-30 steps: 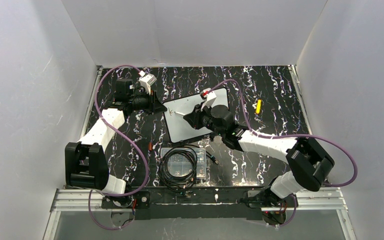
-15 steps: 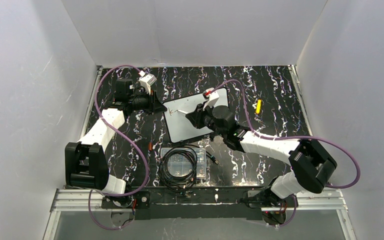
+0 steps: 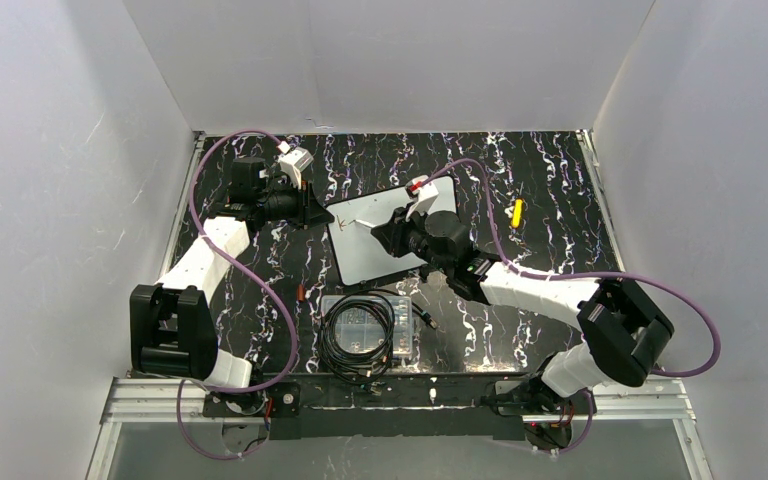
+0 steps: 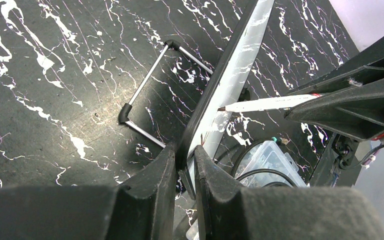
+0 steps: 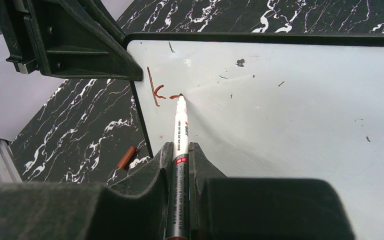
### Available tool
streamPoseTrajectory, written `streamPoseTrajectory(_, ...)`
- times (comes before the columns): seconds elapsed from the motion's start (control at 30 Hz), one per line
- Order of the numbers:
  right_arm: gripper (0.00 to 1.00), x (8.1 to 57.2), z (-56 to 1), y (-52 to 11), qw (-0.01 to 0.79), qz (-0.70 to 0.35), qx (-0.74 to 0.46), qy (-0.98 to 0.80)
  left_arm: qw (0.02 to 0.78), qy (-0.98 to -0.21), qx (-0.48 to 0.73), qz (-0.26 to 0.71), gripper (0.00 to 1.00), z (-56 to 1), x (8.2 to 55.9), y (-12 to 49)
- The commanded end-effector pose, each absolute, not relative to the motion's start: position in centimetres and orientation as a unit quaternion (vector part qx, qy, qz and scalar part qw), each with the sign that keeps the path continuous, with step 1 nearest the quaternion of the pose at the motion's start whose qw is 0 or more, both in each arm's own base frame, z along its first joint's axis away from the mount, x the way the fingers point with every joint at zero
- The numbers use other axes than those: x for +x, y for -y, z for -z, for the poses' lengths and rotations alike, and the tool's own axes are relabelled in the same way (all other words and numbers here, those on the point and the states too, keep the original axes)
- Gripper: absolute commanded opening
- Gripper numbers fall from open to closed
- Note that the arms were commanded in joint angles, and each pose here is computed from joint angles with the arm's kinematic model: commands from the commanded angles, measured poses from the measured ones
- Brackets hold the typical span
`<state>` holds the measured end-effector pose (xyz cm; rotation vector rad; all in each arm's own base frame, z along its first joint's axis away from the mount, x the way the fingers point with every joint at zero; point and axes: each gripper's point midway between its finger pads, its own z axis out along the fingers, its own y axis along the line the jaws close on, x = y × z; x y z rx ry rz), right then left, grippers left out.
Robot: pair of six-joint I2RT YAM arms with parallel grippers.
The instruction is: Write a sentence on the whiteboard
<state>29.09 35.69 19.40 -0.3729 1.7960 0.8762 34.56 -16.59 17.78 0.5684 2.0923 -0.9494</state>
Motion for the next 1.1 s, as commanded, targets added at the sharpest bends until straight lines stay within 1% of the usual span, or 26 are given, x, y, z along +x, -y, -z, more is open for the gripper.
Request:
streamPoseTrajectory(0.0, 0.01, 30.2, -22.5, -36.3, 0.564, -0.380, -0.148, -0.718, 0.408, -0.809, 0.237, 0.352, 0.00, -19.9, 34.7, 15.9)
streamPoseTrajectory(0.3, 0.01, 30.3, -22.7, -36.9, 0.562, -0.386, -0.153, -0.715, 0.408, -0.809, 0.237, 0.352, 0.00, -20.0, 34.7, 15.9)
streamPoseTrajectory(1.07, 0.01, 28.5, -17.9, -35.9, 0.514, -0.377, -0.162, -0.753, 0.410, -0.808, 0.237, 0.351, 0.00, -20.1, 34.7, 15.9)
